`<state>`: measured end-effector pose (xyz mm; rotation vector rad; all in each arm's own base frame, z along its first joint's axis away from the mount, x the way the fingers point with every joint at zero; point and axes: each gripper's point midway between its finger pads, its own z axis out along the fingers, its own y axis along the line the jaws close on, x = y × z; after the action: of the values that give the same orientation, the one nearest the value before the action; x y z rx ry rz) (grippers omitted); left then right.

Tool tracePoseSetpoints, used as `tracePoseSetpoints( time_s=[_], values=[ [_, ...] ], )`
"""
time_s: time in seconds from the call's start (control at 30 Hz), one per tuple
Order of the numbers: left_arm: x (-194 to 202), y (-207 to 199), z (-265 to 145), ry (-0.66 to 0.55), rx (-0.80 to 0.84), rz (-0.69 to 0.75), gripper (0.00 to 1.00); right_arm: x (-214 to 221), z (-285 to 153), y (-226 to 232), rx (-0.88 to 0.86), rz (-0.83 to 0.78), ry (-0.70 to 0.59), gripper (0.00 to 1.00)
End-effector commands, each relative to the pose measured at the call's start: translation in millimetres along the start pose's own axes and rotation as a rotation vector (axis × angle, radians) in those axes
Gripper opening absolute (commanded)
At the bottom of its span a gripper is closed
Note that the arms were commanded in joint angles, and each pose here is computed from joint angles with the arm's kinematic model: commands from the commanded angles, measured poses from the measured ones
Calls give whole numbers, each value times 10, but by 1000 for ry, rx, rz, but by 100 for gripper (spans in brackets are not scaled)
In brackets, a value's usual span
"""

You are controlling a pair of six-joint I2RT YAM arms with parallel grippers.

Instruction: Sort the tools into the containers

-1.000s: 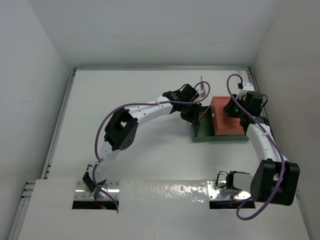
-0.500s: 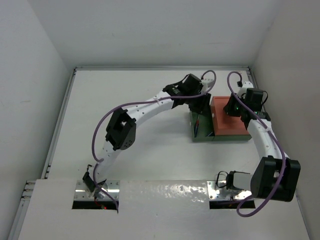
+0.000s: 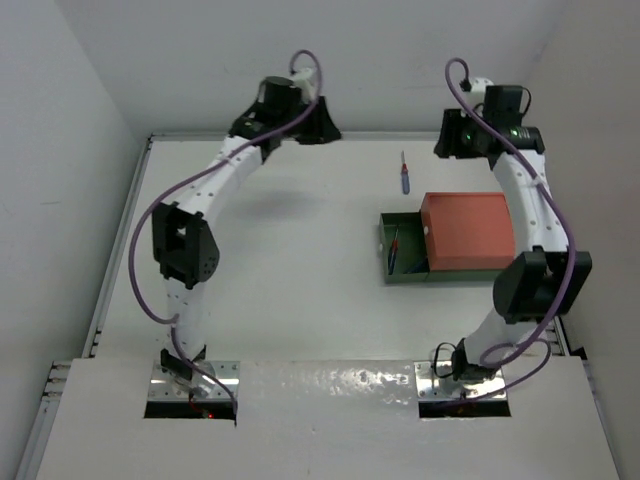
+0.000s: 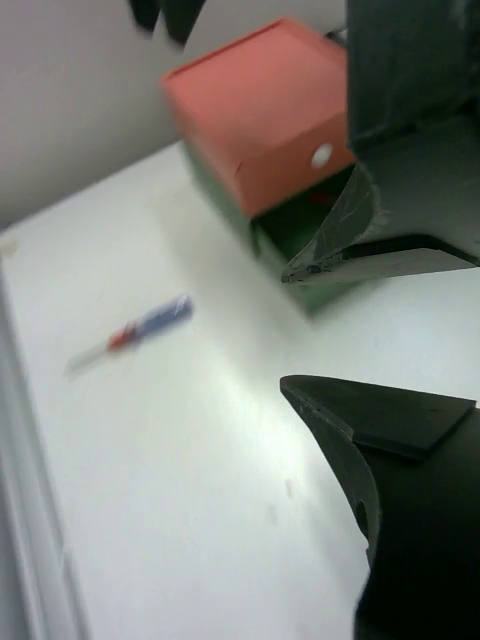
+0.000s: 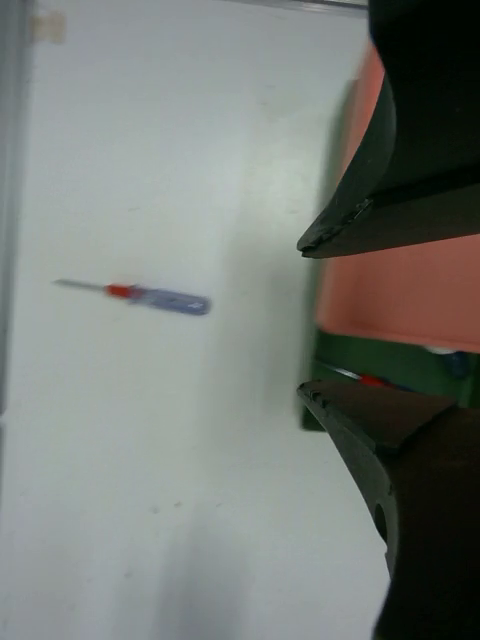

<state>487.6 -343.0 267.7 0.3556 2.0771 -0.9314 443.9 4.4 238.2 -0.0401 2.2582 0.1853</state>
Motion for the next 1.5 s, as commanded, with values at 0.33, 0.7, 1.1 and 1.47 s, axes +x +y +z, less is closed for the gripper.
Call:
tracePoseSetpoints(
  time_s=[0.33,0.7,1.1,1.47],
  values=[
    [-273,1654,-1396,-177,-393,-35,40,413,1639,386,76,-153,347,74],
    [7,1795,-1484,-122,-380,-88,40,609,2304,247,199,-190,306,69],
    [63,2039,-1602,-124,-385,-193,40,1039,2612,224,221,-159,365,61],
    [77,2217,-1725,-133,-417,-222,42,1099,2740,266,211,-117,347,48]
  ],
)
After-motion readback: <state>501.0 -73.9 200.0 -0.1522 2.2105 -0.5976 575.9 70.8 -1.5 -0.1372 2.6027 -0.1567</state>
